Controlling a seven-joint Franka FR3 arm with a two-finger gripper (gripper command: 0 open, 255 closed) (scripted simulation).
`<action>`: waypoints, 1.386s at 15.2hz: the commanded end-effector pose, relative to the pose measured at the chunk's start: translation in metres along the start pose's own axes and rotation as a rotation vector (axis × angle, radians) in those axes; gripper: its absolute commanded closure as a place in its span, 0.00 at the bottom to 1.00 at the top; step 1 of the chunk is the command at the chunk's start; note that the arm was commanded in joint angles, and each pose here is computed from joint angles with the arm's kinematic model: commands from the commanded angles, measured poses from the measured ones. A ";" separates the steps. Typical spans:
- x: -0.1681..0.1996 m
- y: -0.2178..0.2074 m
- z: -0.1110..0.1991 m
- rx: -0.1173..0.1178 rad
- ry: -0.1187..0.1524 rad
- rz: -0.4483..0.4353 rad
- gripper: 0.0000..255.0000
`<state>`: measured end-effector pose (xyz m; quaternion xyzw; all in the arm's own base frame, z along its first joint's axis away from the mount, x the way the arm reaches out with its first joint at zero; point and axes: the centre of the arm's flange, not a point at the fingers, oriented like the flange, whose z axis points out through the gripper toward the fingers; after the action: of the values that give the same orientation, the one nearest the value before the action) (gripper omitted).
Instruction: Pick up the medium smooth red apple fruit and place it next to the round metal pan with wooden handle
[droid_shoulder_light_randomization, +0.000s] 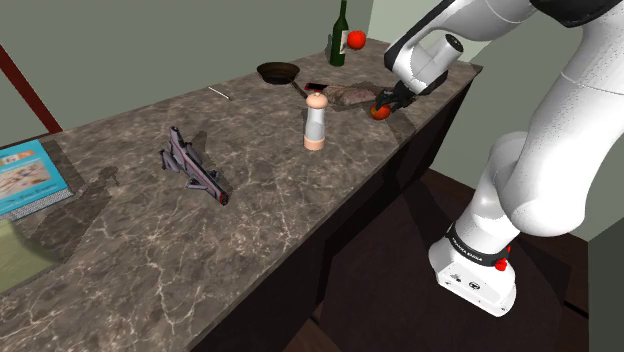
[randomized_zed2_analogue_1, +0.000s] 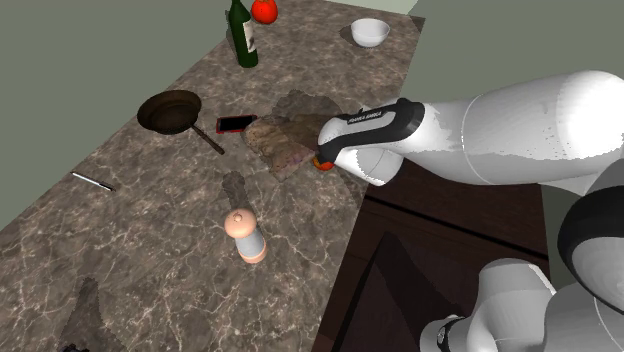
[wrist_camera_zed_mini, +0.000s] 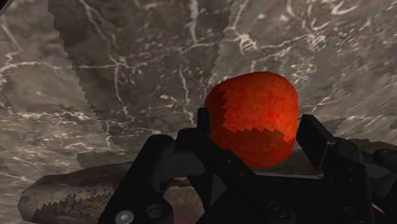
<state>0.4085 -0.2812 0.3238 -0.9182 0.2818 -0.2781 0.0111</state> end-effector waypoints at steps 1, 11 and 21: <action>0.000 0.000 0.000 0.000 0.000 0.000 1.00; 0.005 -0.002 -0.009 0.000 0.000 0.000 1.00; 0.032 -0.011 -0.053 0.000 0.000 0.000 1.00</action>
<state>0.4094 -0.2813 0.3804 -0.9185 0.2821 -0.2767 0.0125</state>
